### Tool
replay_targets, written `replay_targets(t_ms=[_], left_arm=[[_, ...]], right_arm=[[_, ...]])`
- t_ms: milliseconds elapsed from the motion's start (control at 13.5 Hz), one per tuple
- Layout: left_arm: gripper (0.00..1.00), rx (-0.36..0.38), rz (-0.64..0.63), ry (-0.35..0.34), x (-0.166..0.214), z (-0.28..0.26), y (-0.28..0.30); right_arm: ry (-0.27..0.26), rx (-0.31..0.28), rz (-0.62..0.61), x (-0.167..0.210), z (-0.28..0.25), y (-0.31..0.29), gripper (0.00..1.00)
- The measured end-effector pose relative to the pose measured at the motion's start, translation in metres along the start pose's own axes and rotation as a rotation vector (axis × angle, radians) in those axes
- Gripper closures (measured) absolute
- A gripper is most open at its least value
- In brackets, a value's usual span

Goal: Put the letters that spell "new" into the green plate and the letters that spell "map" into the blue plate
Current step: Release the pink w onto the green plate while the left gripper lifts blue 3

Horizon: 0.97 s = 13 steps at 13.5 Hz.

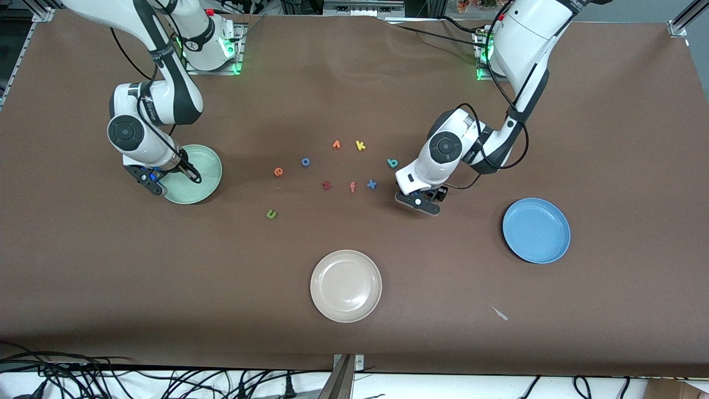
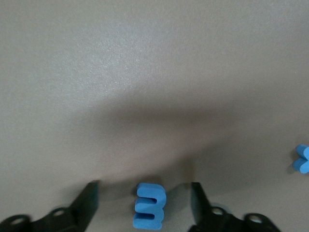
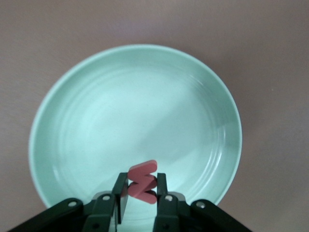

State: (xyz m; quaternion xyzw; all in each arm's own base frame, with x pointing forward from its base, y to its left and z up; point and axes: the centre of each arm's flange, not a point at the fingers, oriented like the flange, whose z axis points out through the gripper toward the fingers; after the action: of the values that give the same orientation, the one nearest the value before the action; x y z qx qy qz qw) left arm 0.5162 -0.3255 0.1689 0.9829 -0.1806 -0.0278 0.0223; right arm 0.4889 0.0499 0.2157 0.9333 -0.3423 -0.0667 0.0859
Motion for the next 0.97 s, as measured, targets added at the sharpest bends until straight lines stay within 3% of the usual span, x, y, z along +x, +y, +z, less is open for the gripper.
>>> replay_targets(t_ms=[148, 297, 371, 520, 594, 668, 965], left_arm=[[0.24, 0.001, -0.001, -0.002, -0.001, 0.001, -0.001], [0.41, 0.004, -0.003, 0.001, 0.0, -0.001, -0.003], [0.41, 0.005, -0.003, 0.001, 0.0, -0.001, -0.003], [0.6, 0.006, -0.005, 0.004, 0.0, -0.003, -0.005], [0.7, 0.006, -0.003, 0.007, 0.001, -0.005, -0.004], [0.72, 0.007, -0.001, 0.008, 0.0, -0.006, -0.003], [0.72, 0.014, 0.008, 0.007, -0.001, -0.005, -0.004]], right_arm=[[0.0, -0.001, -0.003, -0.001, 0.001, 0.0, 0.49], [0.018, 0.021, -0.007, 0.002, -0.008, -0.005, 0.3], [0.036, 0.042, -0.016, 0.003, -0.018, -0.011, 0.18], [0.082, 0.097, -0.062, 0.0, -0.049, -0.039, 0.01], [0.104, 0.126, -0.096, -0.008, -0.065, -0.059, 0.0], [0.123, 0.153, -0.131, -0.018, -0.08, -0.079, 0.0], [0.157, 0.223, -0.225, -0.043, -0.106, -0.151, 0.0]])
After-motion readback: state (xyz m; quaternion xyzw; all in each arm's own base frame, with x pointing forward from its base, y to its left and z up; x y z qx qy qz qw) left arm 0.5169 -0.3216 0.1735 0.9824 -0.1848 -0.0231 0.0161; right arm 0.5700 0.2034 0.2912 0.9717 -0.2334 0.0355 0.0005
